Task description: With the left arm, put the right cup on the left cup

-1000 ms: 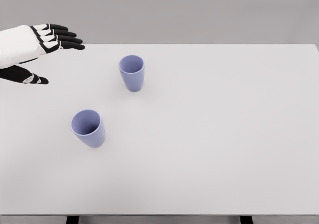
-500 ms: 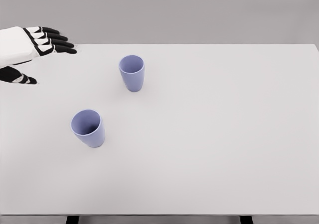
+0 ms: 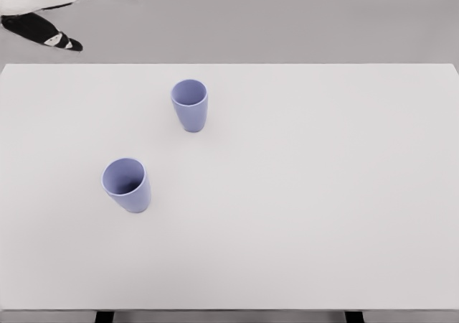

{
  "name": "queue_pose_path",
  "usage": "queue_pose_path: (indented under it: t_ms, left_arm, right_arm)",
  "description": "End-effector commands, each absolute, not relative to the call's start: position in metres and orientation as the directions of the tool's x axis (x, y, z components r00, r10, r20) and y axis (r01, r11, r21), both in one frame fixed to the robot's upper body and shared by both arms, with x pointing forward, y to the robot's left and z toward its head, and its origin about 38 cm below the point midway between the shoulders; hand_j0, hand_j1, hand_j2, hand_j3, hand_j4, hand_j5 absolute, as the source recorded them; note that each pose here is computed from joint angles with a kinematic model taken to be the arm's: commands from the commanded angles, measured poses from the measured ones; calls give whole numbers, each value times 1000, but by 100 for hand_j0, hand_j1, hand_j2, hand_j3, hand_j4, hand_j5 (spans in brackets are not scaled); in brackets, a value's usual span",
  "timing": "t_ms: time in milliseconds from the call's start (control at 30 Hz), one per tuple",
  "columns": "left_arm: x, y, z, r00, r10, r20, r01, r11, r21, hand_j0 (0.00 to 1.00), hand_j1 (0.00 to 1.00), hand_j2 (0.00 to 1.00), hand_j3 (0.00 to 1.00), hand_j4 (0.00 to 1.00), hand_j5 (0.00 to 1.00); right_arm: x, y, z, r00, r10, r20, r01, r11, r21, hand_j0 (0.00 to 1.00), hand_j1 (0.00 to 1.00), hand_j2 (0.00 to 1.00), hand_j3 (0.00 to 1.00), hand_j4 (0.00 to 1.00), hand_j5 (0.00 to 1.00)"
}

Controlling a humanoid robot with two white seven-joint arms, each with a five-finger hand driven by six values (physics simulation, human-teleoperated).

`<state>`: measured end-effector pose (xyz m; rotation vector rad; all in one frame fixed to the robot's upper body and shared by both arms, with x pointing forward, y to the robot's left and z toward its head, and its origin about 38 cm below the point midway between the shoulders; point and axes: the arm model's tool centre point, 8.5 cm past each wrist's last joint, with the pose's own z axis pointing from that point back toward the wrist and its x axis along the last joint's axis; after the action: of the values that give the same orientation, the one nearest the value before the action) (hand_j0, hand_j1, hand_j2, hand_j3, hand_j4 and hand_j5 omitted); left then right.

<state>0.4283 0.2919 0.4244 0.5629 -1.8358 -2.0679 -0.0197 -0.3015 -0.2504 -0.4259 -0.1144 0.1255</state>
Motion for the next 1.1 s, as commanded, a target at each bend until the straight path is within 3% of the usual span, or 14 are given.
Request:
queue_pose_path:
  t_ms: [0,200,400,667,1067]
  left_arm:
    - [455,252,370,-900,-434,40,110,-138,984,100,100,100,100,100,100]
    - [471,230,342,-900,-436,3,126,-252,960,100,100,100,100,100,100]
    - [477,239,342,-886,-463,11,140,-245,959,100,100,100,100,100,100]
    - [486,214,318,-896,-439,62,189,-251,949,100,100,100,100,100,100]
    - [501,208,299,-880,-475,21,197,-324,925,98,98,98,98,98,98]
  right_arm:
    - [-20,-302,-250,986,144,85,-96,903,-419,100,100,100,100,100,100]
    - [-20,-302,-250,986,144,85,-96,903,-419,100,100,100,100,100,100]
    - [-20,-302,-250,986,144,85,-96,903,-419,100,100,100,100,100,100]
    - [-20,-302,-250,986,144,85,-96,903,-419,100,100,100,100,100,100]
    - [-20,-302,-250,986,144,85,-96,903,-419,100,100,100,100,100,100]
